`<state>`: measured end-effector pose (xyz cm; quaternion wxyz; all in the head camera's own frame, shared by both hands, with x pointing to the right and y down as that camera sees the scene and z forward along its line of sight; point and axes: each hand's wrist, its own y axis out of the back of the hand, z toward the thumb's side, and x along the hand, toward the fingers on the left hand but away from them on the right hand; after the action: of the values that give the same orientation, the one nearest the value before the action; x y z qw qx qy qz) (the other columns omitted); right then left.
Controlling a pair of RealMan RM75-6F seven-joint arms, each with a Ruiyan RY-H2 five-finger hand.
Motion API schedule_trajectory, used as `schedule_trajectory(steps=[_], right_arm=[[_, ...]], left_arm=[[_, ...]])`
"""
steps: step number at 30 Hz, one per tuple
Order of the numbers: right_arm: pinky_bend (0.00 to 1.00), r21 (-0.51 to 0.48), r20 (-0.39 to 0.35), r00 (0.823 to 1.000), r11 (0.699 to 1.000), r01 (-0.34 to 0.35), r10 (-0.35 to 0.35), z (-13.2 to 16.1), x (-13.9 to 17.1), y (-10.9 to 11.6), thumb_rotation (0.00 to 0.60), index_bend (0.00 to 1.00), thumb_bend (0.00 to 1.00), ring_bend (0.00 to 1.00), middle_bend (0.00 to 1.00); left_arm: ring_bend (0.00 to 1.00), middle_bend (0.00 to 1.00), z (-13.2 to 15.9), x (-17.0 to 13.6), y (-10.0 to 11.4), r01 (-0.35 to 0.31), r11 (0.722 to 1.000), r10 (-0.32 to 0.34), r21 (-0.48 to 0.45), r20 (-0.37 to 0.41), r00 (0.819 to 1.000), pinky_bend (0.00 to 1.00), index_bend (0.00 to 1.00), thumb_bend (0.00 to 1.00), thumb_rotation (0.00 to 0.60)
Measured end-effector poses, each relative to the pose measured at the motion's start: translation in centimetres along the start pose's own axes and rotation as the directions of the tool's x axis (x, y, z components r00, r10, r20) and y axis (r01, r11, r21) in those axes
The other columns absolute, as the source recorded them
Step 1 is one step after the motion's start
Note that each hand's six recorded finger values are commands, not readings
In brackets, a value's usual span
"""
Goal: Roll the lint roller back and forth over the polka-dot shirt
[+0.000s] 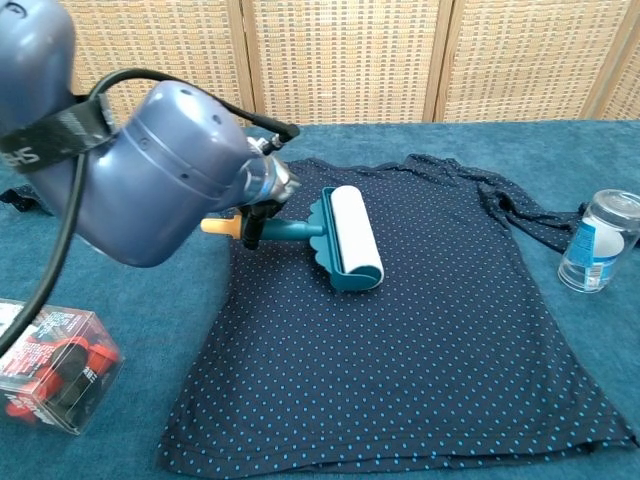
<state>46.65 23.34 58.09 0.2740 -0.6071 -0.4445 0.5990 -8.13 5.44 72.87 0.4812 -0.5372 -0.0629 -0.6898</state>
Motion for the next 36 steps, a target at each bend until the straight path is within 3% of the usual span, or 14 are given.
schedule_trajectory(steps=[7,16,22,29,36], right_arm=[[0.00,-0.002,0.005,1.000,1.000,0.001,-0.001,-0.2,-0.1,0.0,0.600,0.00,0.07,0.00,0.00],[0.00,0.006,-0.006,1.000,1.000,-0.003,0.003,0.2,0.1,-0.2,0.600,0.00,0.07,0.00,0.00],[0.00,0.010,-0.014,1.000,1.000,0.000,0.000,0.5,0.2,-0.2,0.600,0.00,0.07,0.00,0.00],[0.00,0.018,-0.027,1.000,1.000,0.002,-0.002,1.0,0.4,-0.2,0.600,0.00,0.07,0.00,0.00],[0.00,0.029,-0.042,0.999,1.000,-0.002,0.003,1.5,0.6,-0.5,0.600,0.00,0.07,0.00,0.00]], left_arm=[[0.74,0.91,1.1,0.0,0.5,0.004,1.000,-0.004,0.004,0.007,1.000,0.64,0.87,0.45,0.600],[0.75,0.91,-0.9,0.3,-1.2,0.030,0.999,-0.029,0.012,-0.028,0.999,0.64,0.87,0.45,0.600],[0.75,0.91,-3.1,0.7,-3.5,0.061,0.998,-0.060,0.015,-0.058,0.997,0.64,0.87,0.45,0.600],[0.75,0.91,-7.0,1.4,-8.7,0.134,0.991,-0.134,-0.013,-0.102,0.986,0.64,0.87,0.45,0.600],[0.75,0.91,-10.1,1.4,-10.8,0.145,0.989,-0.149,-0.040,-0.127,0.981,0.64,0.87,0.45,0.600]])
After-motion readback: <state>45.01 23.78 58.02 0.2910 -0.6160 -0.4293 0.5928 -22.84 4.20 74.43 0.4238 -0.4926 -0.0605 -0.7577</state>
